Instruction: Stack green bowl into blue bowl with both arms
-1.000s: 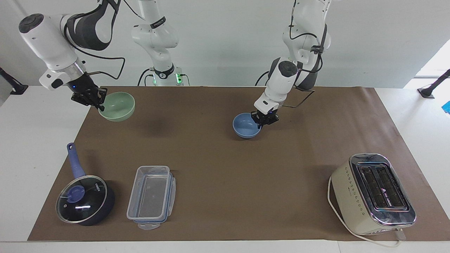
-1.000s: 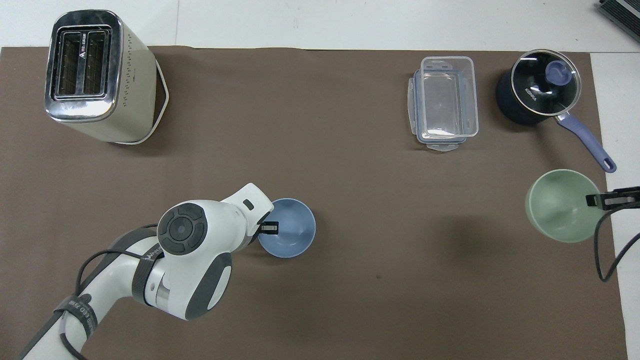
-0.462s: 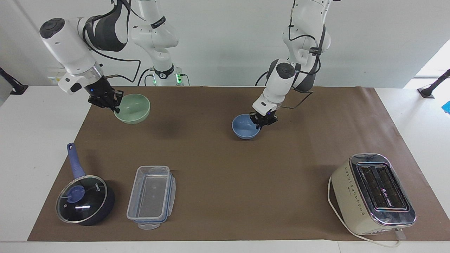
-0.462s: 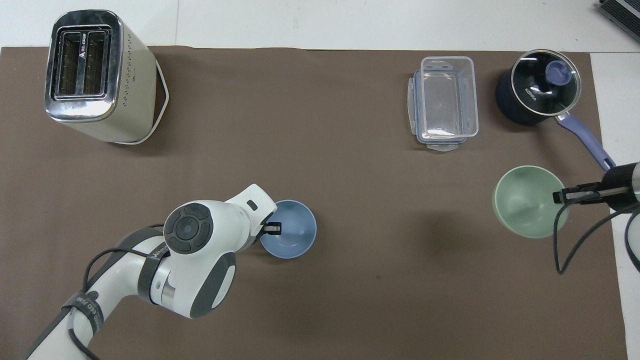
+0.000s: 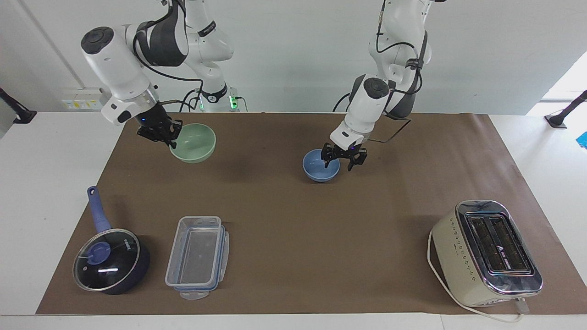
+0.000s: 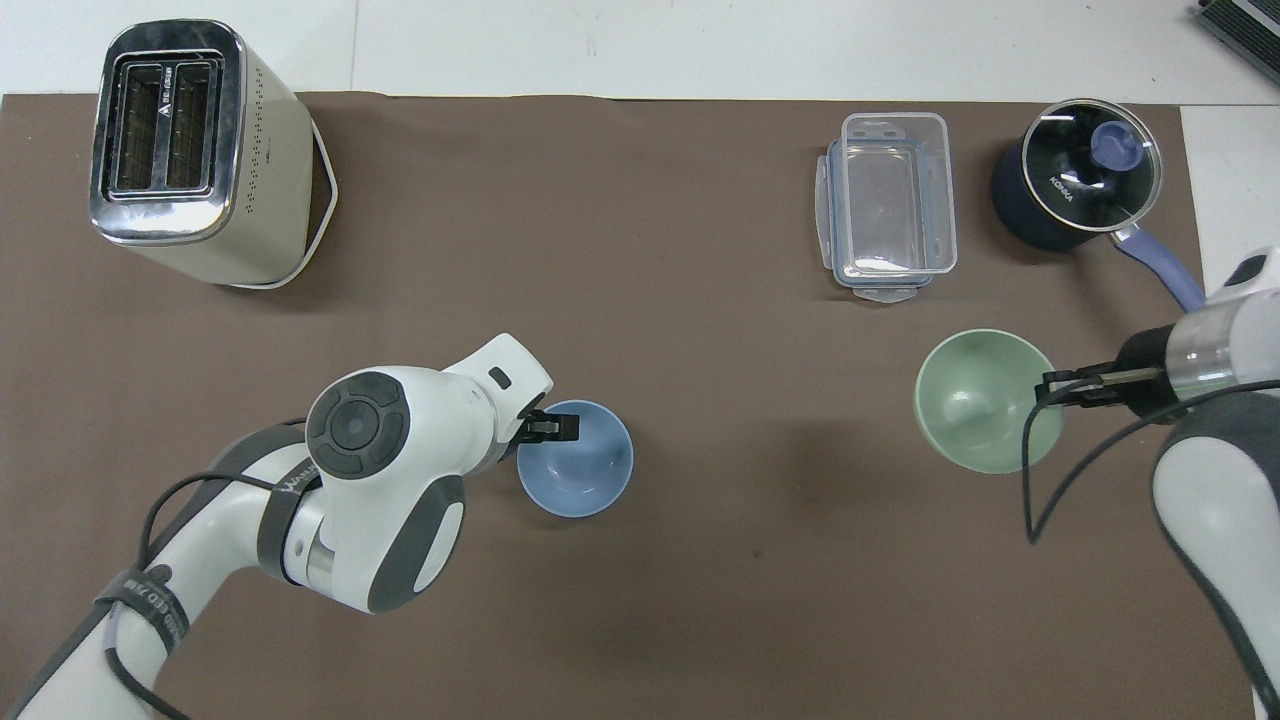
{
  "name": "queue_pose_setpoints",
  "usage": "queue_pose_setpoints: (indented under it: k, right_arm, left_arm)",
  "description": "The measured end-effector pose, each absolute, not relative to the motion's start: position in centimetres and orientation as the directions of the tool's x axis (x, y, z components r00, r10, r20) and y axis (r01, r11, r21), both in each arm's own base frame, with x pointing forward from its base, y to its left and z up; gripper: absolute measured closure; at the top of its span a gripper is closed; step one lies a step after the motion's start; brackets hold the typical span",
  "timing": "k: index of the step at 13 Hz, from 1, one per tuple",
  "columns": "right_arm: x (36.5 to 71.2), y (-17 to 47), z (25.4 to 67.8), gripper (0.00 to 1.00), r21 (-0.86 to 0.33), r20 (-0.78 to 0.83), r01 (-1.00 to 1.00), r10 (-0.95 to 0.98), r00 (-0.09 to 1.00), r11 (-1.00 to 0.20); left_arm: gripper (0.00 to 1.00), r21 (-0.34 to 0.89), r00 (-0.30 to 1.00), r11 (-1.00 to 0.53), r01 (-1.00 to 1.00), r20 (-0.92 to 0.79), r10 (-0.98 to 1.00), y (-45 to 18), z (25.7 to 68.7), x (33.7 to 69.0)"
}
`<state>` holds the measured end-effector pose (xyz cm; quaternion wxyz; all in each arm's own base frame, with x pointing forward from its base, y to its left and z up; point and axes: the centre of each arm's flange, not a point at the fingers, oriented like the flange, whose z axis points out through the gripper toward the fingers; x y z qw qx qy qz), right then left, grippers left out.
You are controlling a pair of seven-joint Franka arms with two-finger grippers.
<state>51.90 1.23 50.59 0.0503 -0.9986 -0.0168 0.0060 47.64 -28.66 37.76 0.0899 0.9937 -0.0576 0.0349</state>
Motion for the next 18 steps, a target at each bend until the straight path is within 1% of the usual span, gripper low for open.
queue_pose_setpoints:
  k: [3,6,9,11,13,15,18]
  right_arm:
    - [51.1,8.6,50.7,0.95,-0.097,-0.026,-0.009,-0.006,1.0,-0.995]
    - [50.0,15.2,50.9,0.95,-0.102,-0.007,-0.045,-0.045,0.999,-0.994]
    - [48.7,22.0,49.5,0.95,-0.118,0.02,-0.086,-0.089,0.996,-0.989]
    - [47.8,27.1,47.4,0.95,-0.131,0.034,-0.117,-0.122,0.992,-0.985]
    - [47.3,30.3,45.5,0.95,-0.14,0.041,-0.137,-0.144,0.989,-0.981]
    - [46.8,33.0,43.6,0.95,-0.152,0.05,-0.157,-0.167,0.985,-0.976]
    - [46.2,35.3,41.4,0.95,-0.151,0.047,-0.169,-0.178,0.983,-0.974]
  left_arm:
    - [0.0,0.164,0.98,-0.969,-0.184,0.103,-0.169,-23.1,44.7,50.6]
    - [0.0,0.12,0.967,-0.963,-0.241,0.115,-0.228,-17.3,51.4,52.3]
    - [0.0,0.093,0.958,-0.961,-0.26,0.151,-0.244,-12.9,56.5,54.1]
    - [0.0,0.05,0.954,-0.966,-0.252,0.178,-0.24,-9.9,59.1,54.9]
    - [0.0,-0.009,0.95,-0.967,-0.253,0.187,-0.25,-7.2,61.5,55.3]
    - [0.0,-0.02,0.95,-0.967,-0.254,0.18,-0.254,-5.0,63.3,55.2]
    - [0.0,-0.009,0.965,-0.971,-0.237,0.112,-0.237,-3.4,64.0,55.0]
